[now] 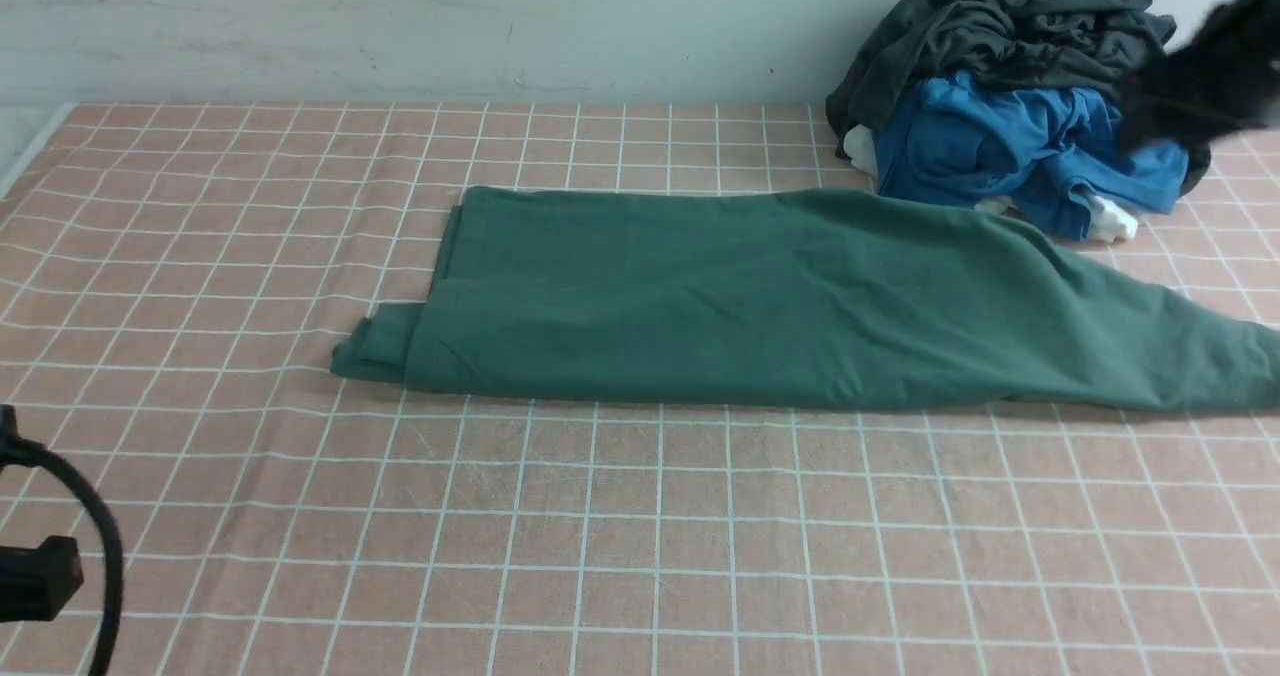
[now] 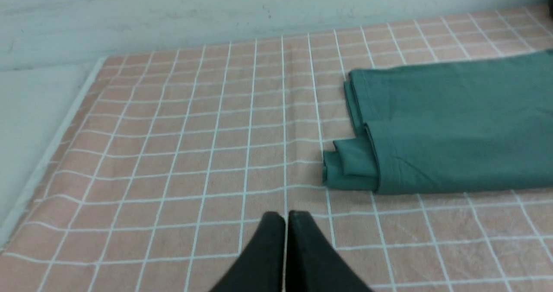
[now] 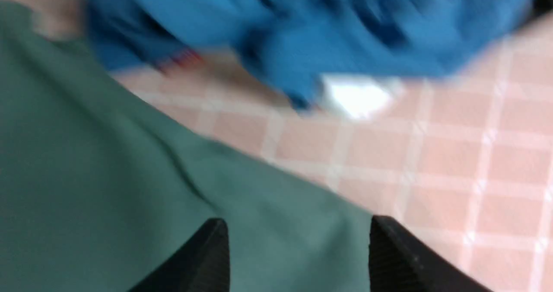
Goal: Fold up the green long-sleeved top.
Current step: Use the right arm to clamp the right edge of the fabric
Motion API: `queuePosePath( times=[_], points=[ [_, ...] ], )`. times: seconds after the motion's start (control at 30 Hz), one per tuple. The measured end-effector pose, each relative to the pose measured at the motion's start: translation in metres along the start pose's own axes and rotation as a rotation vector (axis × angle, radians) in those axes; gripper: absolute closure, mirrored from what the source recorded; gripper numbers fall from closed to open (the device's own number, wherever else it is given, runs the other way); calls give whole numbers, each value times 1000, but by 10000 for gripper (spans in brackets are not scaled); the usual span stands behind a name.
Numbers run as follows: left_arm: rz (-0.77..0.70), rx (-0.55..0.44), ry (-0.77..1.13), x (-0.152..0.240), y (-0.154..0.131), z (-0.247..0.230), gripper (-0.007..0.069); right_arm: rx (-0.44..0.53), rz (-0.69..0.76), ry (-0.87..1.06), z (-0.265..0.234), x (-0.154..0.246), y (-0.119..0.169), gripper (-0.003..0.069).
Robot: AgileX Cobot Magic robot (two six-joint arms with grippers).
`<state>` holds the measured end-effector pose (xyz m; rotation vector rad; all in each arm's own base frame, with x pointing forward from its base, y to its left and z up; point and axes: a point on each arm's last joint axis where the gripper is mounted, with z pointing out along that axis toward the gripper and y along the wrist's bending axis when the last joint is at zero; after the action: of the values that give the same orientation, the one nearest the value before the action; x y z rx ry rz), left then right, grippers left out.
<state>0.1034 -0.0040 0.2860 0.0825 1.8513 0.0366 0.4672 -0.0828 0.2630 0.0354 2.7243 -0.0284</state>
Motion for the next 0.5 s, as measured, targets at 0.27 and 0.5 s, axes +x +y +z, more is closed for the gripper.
queuePosePath(
  times=[0.27,0.5],
  points=[
    [-16,-17,-15,1,3,-10,628,33,225,292,47,73,-61,228],
    [-17,-16,-17,1,3,-10,628,17,268,275,81,98,-60,228]
  ],
)
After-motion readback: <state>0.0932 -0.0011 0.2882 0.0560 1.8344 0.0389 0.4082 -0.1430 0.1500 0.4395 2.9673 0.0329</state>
